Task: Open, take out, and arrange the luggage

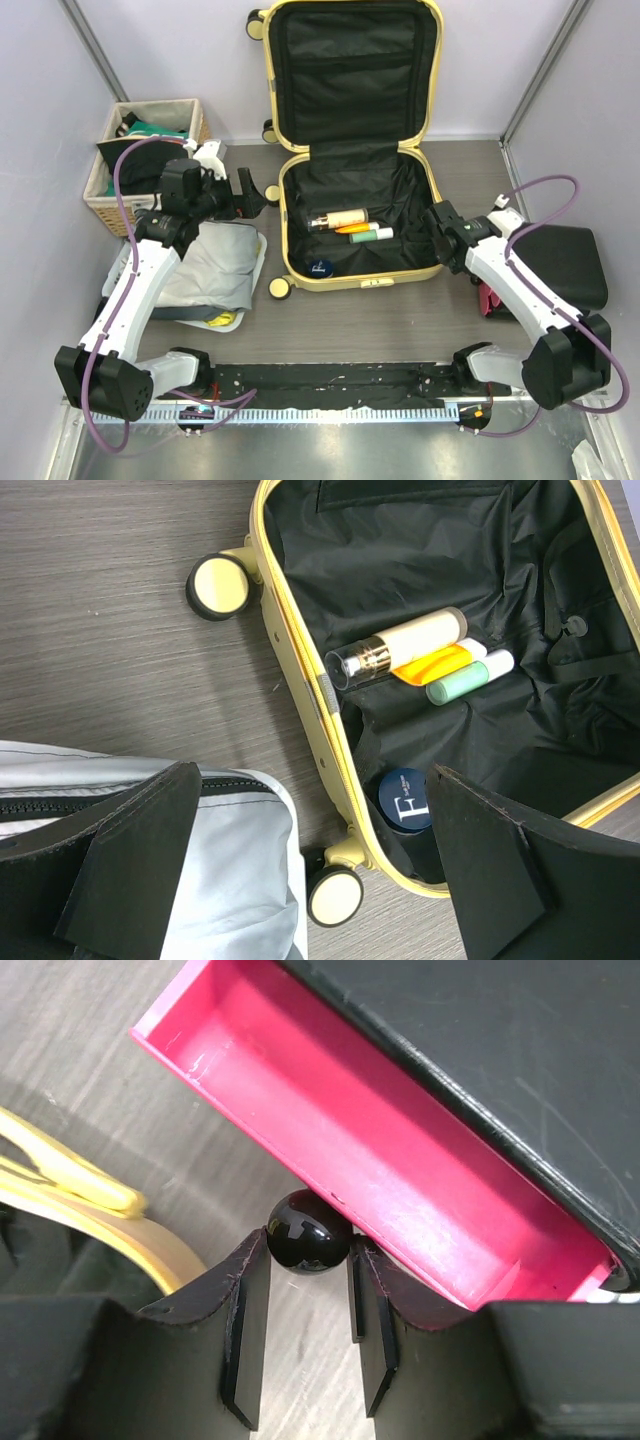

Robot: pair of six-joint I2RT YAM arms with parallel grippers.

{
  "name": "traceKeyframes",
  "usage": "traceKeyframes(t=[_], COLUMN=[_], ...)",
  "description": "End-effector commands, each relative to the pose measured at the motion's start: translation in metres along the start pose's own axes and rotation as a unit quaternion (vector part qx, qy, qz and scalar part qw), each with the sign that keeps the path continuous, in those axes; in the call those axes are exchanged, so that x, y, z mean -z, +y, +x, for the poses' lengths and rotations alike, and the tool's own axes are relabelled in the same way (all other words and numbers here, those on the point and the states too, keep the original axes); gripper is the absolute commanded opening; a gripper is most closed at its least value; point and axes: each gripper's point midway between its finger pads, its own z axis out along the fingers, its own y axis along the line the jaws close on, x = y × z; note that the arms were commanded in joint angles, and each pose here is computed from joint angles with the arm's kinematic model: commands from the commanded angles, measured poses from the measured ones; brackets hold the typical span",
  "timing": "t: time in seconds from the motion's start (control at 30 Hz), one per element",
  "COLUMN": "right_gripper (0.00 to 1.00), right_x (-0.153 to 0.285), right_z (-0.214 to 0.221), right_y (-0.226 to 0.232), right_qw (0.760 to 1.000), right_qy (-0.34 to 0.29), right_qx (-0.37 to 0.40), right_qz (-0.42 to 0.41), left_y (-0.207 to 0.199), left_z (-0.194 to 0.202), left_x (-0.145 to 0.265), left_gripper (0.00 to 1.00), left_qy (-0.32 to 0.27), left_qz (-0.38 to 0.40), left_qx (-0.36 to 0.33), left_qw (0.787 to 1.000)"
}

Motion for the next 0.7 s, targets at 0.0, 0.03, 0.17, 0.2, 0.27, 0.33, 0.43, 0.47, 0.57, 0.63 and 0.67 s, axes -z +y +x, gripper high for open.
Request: traceKeyframes(t=[0.0,0.03,0.17,0.2,0.27,0.33,0.43,0.47,0.57,0.63,0.67], right_gripper=[0.01,0.01,0.01,0.01,0.01,0.01,0.01,0.01,0.01,0.01,0.01], right_x=[0.001,-0.001,-0.001,-0.001,0.002,0.004,0.007,0.009,0.010,0.013,0.014], right_z=[-0.010,-0.011,-0.018,-0.018,-0.020,-0.022,-0.023,-0.023,-0.020,-0.016,-0.015], right_y=[0.040,0.042,0.063,0.068,0.081,0.090,0.103,0.107,0.111,0.113,0.113], right_qw=[0.999,0.999,0.997,0.996,0.994,0.992,0.988,0.987,0.986,0.985,0.984], right_qy=[-0.014,-0.017,-0.030,-0.029,-0.029,-0.029,-0.026,-0.026,-0.021,-0.015,-0.013], right_qx=[-0.022,-0.005,0.018,0.023,0.033,0.037,0.039,0.037,0.040,0.046,0.048], right_qz=[-0.046,-0.047,-0.074,-0.081,-0.102,-0.119,-0.144,-0.151,-0.158,-0.166,-0.170], left_y=[-0.008,-0.008,-0.008,-0.008,-0.006,-0.006,-0.006,-0.005,-0.004,-0.004,-0.005], left_z=[-0.019,-0.019,-0.019,-0.019,-0.020,-0.021,-0.022,-0.022,-0.022,-0.022,-0.022], left_x=[0.008,0.007,0.008,0.008,0.009,0.010,0.011,0.011,0.011,0.011,0.011], left_gripper=[1.00,1.00,1.00,1.00,1.00,1.00,1.00,1.00,1.00,1.00,1.00], left_qy=[-0.032,-0.030,-0.031,-0.032,-0.034,-0.035,-0.037,-0.037,-0.038,-0.038,-0.037], left_qz=[0.014,0.014,0.013,0.013,0.009,0.006,0.005,0.004,0.002,0.002,0.003], left_qx=[-0.011,-0.011,-0.014,-0.014,-0.016,-0.017,-0.019,-0.020,-0.020,-0.020,-0.020], left_qw=[0.999,0.999,0.999,0.999,0.999,0.999,0.999,0.999,0.999,0.999,0.999])
